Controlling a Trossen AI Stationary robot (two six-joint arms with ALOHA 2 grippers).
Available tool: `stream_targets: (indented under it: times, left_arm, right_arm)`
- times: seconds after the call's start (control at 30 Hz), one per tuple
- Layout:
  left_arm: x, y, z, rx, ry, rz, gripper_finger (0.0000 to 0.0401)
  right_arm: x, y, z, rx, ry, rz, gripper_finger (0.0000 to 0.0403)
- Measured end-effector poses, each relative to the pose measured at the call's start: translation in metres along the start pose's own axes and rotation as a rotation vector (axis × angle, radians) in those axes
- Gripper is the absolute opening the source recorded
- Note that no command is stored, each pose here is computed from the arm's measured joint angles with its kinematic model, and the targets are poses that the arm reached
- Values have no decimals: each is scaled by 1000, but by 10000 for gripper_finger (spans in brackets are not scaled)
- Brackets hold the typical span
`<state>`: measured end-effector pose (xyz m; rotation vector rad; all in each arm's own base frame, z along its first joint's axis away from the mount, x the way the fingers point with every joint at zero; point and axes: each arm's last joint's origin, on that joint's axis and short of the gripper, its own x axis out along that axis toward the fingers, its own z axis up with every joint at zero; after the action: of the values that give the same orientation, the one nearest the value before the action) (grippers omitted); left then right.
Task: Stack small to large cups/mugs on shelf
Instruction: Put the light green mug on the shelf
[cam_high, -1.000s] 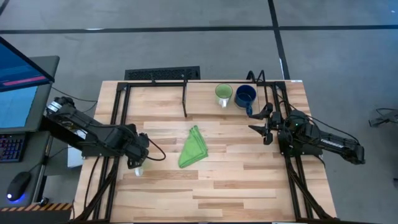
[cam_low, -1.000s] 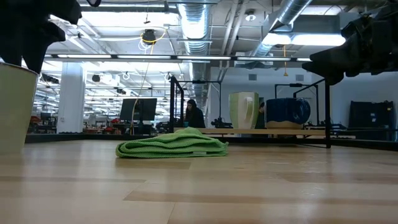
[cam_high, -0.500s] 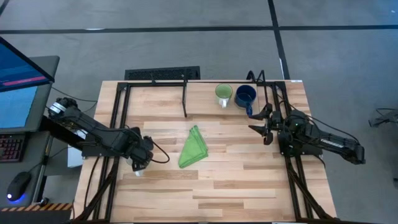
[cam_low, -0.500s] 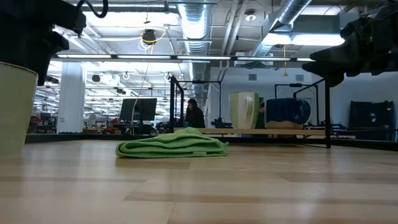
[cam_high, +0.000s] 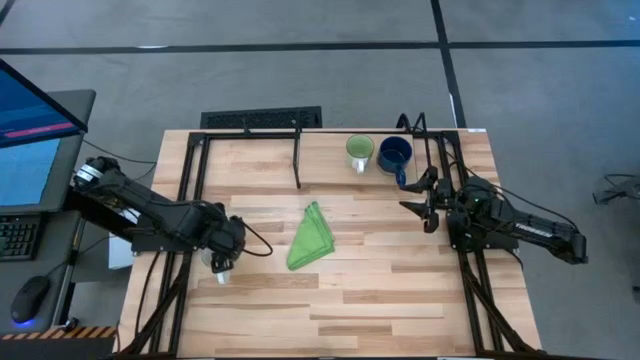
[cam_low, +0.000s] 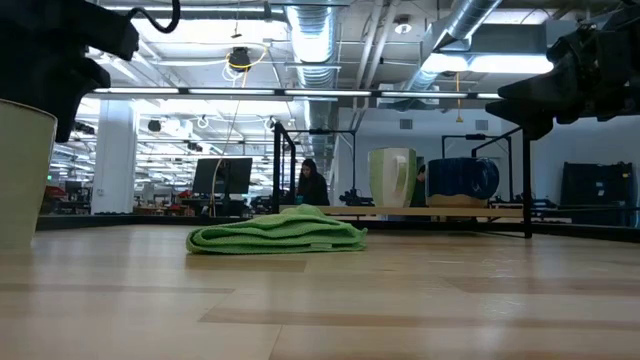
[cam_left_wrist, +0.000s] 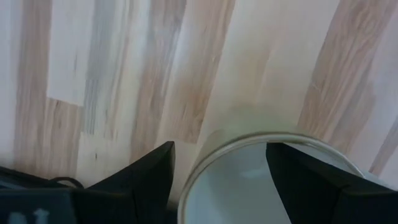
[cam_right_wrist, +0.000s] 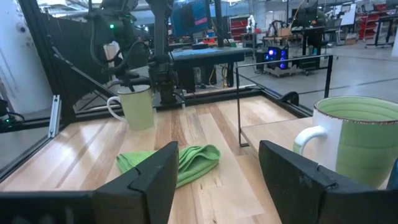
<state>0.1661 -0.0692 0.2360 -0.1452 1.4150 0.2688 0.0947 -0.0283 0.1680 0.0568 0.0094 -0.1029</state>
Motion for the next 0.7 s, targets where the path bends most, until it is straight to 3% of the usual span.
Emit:
stream_targets:
  times: [0.7]
  left_arm:
    - [0,4,-4,-37,-12,7,245]
  right_arm:
    - [1,0,-2,5,19,-1,246]
